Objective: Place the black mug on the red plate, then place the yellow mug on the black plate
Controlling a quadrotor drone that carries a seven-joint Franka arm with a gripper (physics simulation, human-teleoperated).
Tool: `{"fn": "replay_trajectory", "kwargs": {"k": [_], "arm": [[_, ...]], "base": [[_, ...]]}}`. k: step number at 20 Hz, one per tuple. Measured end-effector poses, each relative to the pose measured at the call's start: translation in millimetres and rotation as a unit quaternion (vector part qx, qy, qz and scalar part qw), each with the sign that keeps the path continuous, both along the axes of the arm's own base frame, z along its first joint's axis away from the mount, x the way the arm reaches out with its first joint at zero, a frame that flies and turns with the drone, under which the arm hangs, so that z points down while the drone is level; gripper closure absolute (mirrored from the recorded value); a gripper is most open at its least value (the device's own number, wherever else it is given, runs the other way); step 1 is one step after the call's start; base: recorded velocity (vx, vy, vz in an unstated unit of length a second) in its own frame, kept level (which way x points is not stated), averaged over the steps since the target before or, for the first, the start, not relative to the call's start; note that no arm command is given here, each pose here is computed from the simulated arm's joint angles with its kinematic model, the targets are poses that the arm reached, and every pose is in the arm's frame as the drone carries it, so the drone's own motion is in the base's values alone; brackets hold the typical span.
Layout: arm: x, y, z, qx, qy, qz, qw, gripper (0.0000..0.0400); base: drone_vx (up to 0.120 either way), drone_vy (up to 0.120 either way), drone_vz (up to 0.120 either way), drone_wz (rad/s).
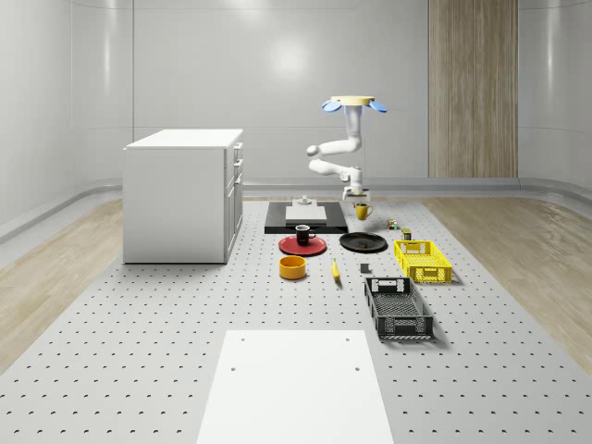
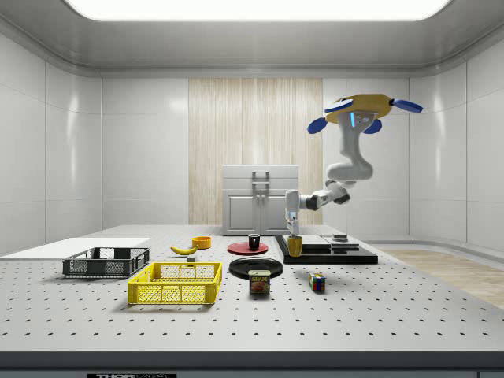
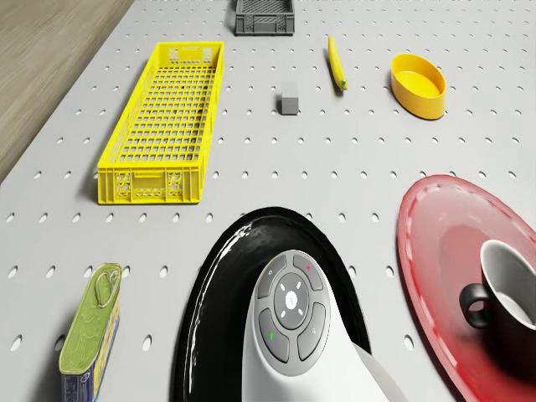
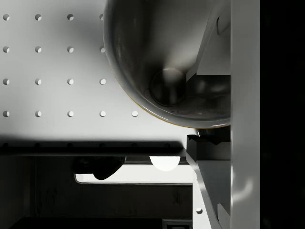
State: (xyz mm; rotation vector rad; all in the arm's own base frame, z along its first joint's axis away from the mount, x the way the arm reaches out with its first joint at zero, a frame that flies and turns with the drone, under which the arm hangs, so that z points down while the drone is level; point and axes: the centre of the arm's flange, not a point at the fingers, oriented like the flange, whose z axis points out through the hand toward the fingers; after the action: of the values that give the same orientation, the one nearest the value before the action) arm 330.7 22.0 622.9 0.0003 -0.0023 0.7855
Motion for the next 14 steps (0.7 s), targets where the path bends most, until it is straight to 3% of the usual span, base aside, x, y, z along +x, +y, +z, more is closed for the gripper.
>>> {"fn": "replay_trajectory", "kwargs": {"k": [6,14], "arm": [[0.0,0.0,0.0,0.0,0.0,0.0,1.0,0.029],[0.0,0.0,0.0,0.0,0.0,0.0,1.0,0.029]], "base": [[0.12,0.0,-0.087,0.0],[0.12,-0.01,0.0,0.0]]}}
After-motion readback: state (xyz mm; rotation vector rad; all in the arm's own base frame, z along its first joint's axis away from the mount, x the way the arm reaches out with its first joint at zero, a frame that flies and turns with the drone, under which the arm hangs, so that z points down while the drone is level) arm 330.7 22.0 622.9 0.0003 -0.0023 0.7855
